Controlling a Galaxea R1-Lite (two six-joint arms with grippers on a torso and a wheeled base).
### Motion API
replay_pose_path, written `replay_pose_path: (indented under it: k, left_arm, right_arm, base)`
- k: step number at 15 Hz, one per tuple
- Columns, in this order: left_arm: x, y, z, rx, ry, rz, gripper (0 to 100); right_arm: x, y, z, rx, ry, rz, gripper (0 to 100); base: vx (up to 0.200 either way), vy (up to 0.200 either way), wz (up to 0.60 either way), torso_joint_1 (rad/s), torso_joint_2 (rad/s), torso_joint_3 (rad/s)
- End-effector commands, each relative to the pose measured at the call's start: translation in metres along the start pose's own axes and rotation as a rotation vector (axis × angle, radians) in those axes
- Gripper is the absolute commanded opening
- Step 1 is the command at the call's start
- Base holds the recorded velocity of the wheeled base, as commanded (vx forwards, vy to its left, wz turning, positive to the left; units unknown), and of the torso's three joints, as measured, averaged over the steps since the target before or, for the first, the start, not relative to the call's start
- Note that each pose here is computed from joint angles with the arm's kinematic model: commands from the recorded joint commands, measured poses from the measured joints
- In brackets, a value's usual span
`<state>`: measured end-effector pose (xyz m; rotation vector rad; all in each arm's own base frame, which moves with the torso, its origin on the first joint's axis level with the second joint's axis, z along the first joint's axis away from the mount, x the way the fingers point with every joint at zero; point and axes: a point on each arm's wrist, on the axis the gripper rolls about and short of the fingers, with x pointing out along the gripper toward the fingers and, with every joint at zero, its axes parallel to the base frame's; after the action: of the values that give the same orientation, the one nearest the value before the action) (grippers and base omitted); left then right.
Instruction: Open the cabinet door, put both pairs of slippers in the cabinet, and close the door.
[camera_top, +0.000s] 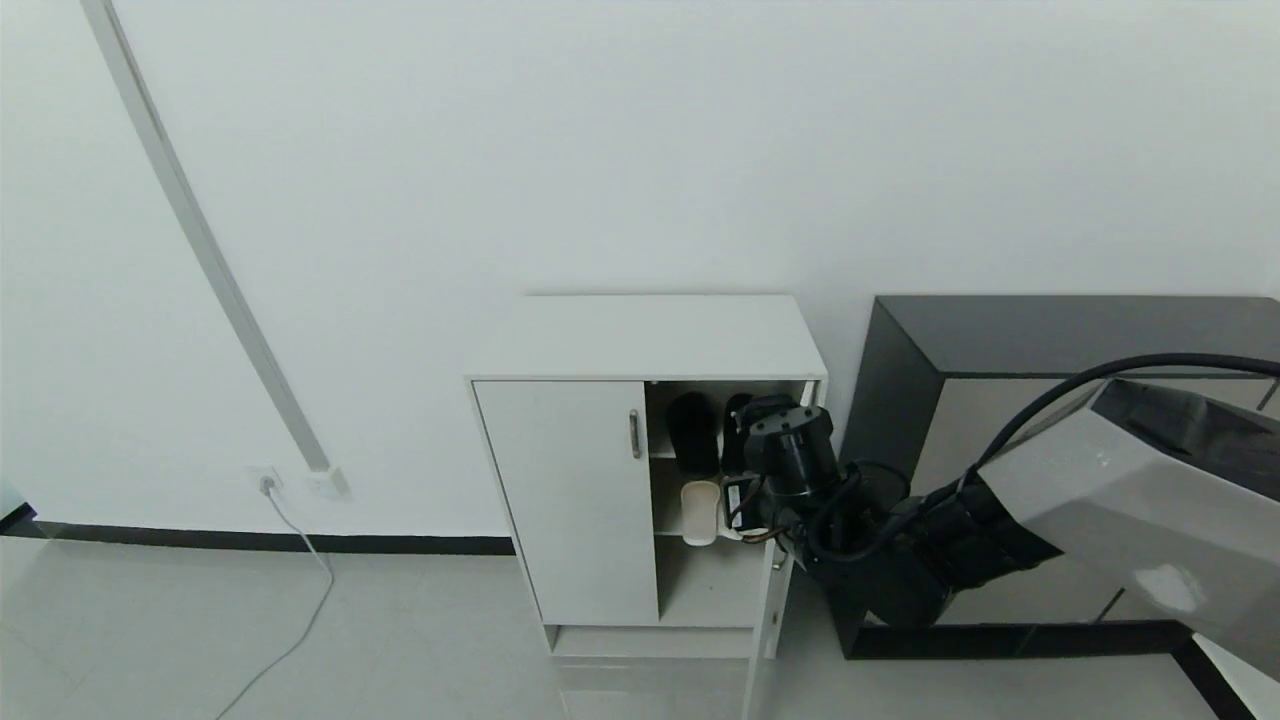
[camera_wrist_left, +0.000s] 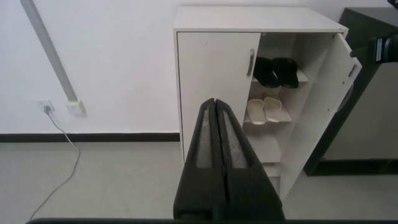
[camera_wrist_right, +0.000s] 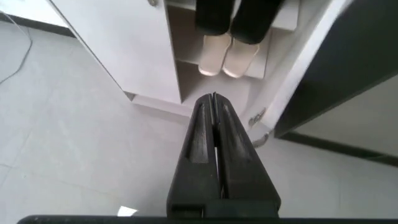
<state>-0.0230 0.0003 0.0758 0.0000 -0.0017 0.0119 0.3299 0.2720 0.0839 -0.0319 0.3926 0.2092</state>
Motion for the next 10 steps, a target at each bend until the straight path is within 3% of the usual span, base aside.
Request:
replay_pose_path:
  k: [1,5,10]
  left_arm:
    - [0.000,0.000,0.000,0.000,0.002,0.000,0]
    - [0.000,0.000,0.000,0.000,0.002,0.000,0]
    - [0.000,0.000,0.000,0.000,0.002,0.000,0]
  right_arm:
    - [0.002,-0.005,0.002,-0.003,-0.002,-0.019,0]
    - [0.009,-0.027,0.005,-0.060,-0.001,-0.142,0]
    - [0.023,-0.042,-0.006,-0.087,0.056,-0.188,0]
  base:
    - [0.000,0.000,0.00,0.000,0.00,0.000]
    - [0.000,0.000,0.00,0.000,0.00,0.000]
    - [0.000,0.000,0.00,0.000,0.00,0.000]
